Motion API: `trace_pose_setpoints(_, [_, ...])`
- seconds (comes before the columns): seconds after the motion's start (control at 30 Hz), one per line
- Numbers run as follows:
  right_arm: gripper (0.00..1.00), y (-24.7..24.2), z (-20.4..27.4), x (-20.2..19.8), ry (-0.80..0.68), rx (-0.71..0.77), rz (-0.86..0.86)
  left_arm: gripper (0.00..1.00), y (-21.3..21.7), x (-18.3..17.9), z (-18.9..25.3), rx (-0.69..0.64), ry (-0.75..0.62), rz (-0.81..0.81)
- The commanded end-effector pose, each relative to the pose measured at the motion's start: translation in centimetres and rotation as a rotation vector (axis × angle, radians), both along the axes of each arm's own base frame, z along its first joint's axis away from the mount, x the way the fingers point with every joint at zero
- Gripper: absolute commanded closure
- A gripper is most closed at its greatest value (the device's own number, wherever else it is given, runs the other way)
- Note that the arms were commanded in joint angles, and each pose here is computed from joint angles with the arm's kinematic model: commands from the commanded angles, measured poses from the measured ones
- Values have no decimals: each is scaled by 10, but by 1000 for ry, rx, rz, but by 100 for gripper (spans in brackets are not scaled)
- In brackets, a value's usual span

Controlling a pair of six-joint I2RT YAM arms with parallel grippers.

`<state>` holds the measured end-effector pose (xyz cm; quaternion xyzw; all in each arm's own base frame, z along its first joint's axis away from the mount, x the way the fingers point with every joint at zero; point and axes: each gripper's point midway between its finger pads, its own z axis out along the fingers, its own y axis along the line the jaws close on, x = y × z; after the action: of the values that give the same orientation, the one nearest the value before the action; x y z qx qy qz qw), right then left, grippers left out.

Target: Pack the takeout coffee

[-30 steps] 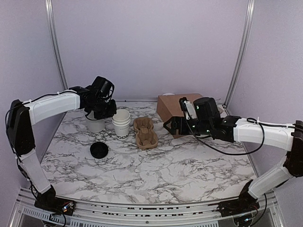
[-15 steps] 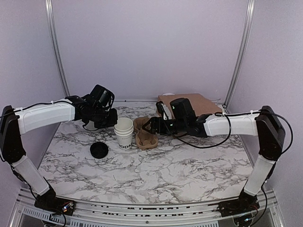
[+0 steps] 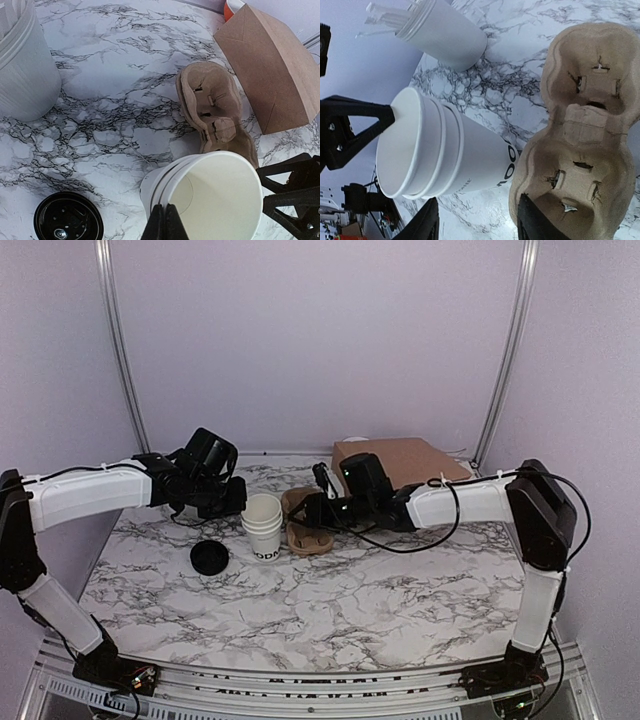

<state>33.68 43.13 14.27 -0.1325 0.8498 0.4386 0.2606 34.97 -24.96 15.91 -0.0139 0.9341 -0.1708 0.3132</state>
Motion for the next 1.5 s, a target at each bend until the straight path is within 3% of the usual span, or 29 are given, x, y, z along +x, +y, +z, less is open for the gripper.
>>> trace_pose_setpoints(0.0, [52, 17, 16, 2, -9, 62, 22, 100, -4, 0, 16, -55, -43, -7])
trace_pose_setpoints(0.6, [51, 26, 7, -3, 23, 71, 39, 100, -17, -13, 14, -63, -44, -52])
trace_pose_setpoints(0.87, [51, 22, 1, -4, 31, 43, 26, 100, -20, -10, 39, -88, -95, -65])
trace_pose_setpoints(1.47, [50, 16, 42, -1, -53, 39, 5, 100, -4, -11, 95, -34, -173, -63])
